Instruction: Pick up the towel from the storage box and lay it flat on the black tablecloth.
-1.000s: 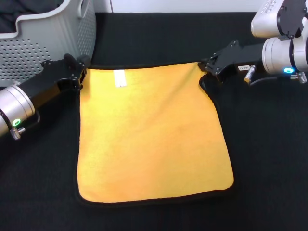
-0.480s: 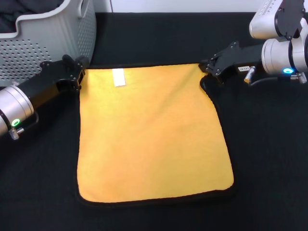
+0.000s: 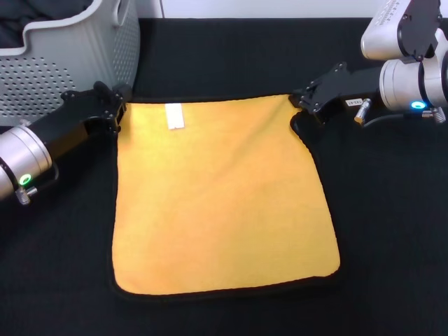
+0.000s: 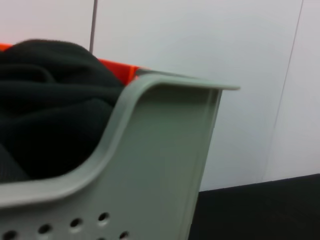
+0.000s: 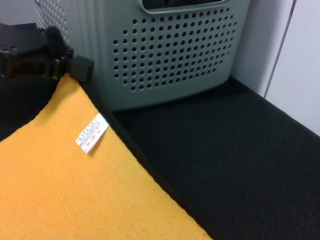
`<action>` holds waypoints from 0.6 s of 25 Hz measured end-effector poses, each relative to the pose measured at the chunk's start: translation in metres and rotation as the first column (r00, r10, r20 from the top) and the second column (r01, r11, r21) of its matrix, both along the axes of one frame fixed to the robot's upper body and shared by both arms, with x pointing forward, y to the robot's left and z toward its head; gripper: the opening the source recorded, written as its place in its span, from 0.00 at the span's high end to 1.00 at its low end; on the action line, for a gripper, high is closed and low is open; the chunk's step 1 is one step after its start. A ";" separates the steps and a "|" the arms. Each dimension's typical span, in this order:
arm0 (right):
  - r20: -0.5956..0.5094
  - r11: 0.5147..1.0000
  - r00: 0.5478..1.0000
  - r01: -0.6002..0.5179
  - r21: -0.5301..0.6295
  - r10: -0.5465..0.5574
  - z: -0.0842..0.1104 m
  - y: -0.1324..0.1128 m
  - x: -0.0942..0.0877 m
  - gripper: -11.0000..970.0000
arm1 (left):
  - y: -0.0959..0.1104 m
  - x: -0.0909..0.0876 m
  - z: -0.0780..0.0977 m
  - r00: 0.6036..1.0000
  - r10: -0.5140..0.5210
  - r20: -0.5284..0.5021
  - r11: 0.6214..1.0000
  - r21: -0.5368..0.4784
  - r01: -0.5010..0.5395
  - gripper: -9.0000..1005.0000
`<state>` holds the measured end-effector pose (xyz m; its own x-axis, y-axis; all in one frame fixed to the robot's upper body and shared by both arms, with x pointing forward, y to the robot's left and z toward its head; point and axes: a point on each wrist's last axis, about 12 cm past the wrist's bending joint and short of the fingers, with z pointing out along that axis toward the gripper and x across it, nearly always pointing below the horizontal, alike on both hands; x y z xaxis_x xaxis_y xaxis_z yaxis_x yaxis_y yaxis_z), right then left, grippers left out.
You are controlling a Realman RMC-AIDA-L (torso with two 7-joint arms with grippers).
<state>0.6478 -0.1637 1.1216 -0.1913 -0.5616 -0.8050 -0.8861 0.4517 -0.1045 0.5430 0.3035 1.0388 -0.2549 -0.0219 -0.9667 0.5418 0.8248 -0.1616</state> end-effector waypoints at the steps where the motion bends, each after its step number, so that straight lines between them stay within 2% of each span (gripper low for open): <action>1: 0.010 1.000 1.000 0.005 -0.006 -0.004 -0.001 0.000 0.000 0.93 | 0.000 0.000 -0.001 1.000 0.003 -0.007 1.000 -0.004 -0.003 0.96; 5: 0.041 0.999 0.999 0.030 -0.029 -0.029 -0.002 0.000 0.003 0.92 | 0.002 0.001 -0.006 0.998 0.042 -0.052 0.999 -0.018 -0.043 0.96; 10: 0.056 0.997 0.997 0.062 -0.048 -0.060 -0.004 0.000 0.006 0.90 | 0.003 -0.001 -0.006 0.998 0.048 -0.052 0.999 -0.023 -0.049 0.95; 11: 0.058 0.997 0.996 0.065 -0.049 -0.062 -0.004 0.000 0.006 0.89 | 0.003 -0.001 -0.006 0.998 0.049 -0.051 0.998 -0.026 -0.050 0.91; 15: 0.062 0.997 0.996 0.066 -0.049 -0.063 -0.003 0.000 0.006 0.77 | 0.005 -0.002 -0.005 0.998 0.050 -0.045 0.998 -0.036 -0.052 0.78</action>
<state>0.6542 -0.1636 1.1182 -0.1802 -0.5901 -0.7870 -0.8464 0.5006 -0.1816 0.5409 0.3088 1.0336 -0.2945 -0.0712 -0.9530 0.4909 0.8443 -0.2148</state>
